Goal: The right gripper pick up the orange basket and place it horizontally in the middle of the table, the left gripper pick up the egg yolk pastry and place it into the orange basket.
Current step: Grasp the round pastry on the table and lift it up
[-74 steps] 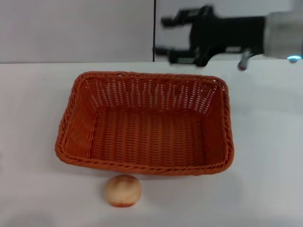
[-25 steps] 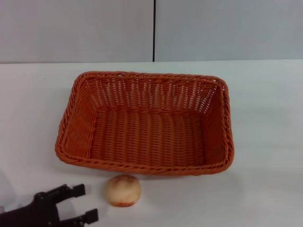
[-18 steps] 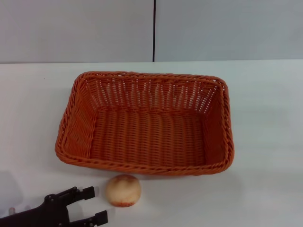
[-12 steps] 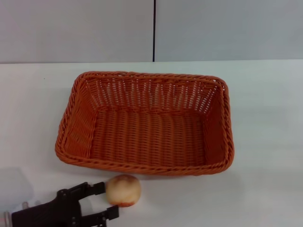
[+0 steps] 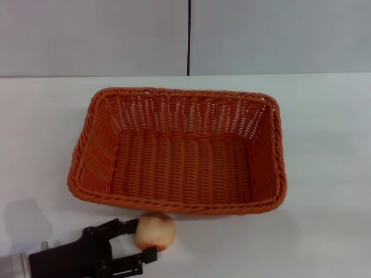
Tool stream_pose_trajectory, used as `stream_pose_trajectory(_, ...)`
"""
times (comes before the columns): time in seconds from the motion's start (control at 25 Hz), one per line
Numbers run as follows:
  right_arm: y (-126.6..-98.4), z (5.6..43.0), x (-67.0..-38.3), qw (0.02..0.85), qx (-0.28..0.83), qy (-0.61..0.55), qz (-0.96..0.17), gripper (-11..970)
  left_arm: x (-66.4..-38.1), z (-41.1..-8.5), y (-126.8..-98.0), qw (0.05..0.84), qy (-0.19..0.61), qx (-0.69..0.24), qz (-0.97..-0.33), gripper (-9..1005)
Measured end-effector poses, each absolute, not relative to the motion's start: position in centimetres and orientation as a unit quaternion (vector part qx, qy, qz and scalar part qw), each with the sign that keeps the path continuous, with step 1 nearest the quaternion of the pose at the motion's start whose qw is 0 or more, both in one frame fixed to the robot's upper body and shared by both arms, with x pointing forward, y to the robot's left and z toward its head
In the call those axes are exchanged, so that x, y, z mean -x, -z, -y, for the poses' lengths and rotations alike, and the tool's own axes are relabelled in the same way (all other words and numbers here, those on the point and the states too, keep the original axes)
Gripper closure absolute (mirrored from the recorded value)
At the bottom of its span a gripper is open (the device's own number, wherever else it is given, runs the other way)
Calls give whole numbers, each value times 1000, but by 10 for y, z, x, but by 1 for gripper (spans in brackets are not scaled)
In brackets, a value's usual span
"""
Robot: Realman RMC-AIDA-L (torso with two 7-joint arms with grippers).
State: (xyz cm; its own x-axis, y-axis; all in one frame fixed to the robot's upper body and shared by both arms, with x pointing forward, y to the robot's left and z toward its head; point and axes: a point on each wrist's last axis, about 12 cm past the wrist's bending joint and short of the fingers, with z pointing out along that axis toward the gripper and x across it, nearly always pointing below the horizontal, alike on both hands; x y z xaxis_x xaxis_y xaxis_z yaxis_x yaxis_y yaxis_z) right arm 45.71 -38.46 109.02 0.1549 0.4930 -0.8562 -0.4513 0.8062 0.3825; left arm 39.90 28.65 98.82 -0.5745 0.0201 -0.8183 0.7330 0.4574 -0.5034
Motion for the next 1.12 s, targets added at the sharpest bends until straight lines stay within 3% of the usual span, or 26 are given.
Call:
stream_pose_trajectory(0.24, -1090, 386, -456, 760, -21, -308, -572, 343, -402, -281, -985, 382, 459, -245, -764, 175)
stream_pose_trajectory(0.68, -1090, 384, -458, 760, -21, -312, -571, 343, -403, -283, -983, 387, 446, -242, -770, 384)
stream_pose_trajectory(1.12, -1089, 384, -457, 759, -22, -314, -571, 343, -403, -298, -996, 415, 449, -251, -751, 819)
